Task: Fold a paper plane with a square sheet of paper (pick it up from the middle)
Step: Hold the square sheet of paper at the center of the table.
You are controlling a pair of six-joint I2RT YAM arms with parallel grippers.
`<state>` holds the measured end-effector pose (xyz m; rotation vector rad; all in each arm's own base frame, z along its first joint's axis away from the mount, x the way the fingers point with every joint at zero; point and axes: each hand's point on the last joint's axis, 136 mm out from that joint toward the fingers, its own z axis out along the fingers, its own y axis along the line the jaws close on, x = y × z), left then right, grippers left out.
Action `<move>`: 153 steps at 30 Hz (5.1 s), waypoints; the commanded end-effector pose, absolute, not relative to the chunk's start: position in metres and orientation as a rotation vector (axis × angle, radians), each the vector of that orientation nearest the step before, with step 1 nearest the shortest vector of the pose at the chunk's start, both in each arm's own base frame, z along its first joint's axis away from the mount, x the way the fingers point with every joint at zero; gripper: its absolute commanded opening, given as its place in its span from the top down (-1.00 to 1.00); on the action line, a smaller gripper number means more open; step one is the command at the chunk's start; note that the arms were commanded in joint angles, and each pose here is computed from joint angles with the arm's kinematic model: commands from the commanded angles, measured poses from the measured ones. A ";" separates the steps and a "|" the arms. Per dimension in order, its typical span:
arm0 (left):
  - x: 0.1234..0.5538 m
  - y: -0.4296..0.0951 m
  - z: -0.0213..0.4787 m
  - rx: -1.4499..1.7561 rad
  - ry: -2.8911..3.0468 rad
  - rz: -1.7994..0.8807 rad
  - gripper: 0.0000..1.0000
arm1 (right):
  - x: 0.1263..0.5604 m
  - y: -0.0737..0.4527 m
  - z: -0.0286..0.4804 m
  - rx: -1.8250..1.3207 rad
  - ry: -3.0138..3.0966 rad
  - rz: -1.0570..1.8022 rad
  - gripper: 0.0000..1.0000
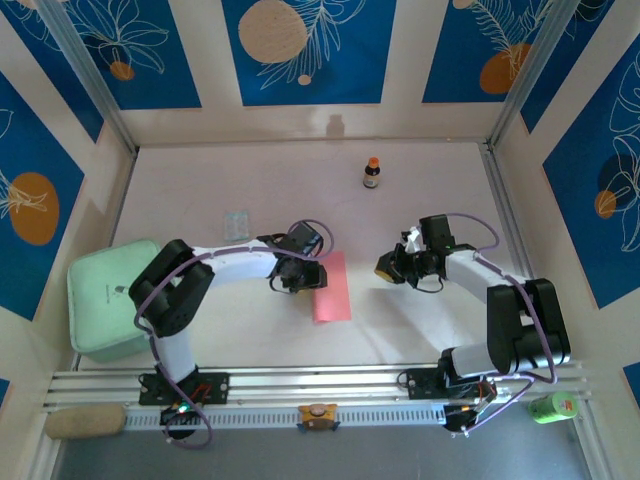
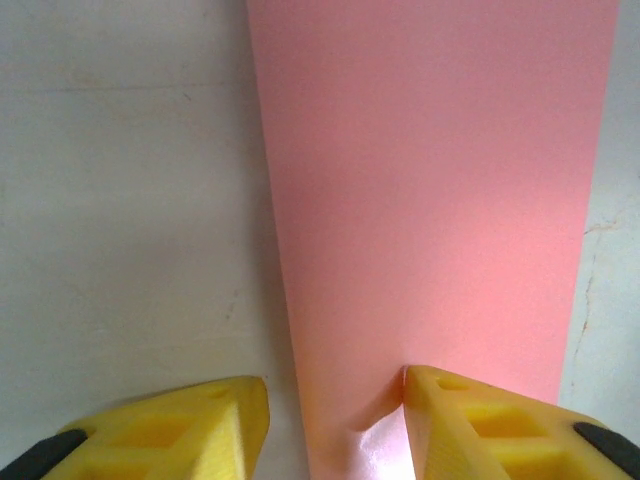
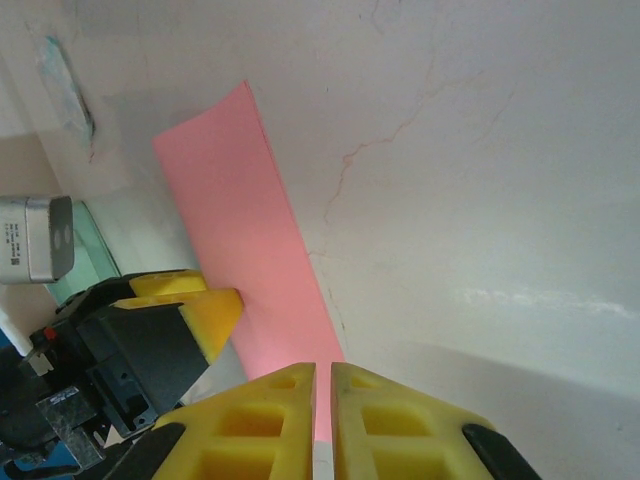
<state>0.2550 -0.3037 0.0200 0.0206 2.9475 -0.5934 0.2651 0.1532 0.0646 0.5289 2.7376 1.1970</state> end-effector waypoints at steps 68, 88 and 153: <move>0.245 -0.288 -0.028 0.048 3.051 -0.374 0.02 | 0.263 0.172 0.066 0.450 2.768 1.265 0.74; 0.246 -0.289 -0.027 0.052 3.044 -0.381 0.10 | 0.264 0.176 0.067 0.423 2.773 1.273 0.74; 0.251 -0.288 -0.031 0.093 3.036 -0.340 0.05 | 0.262 0.190 0.065 0.368 2.798 1.311 0.74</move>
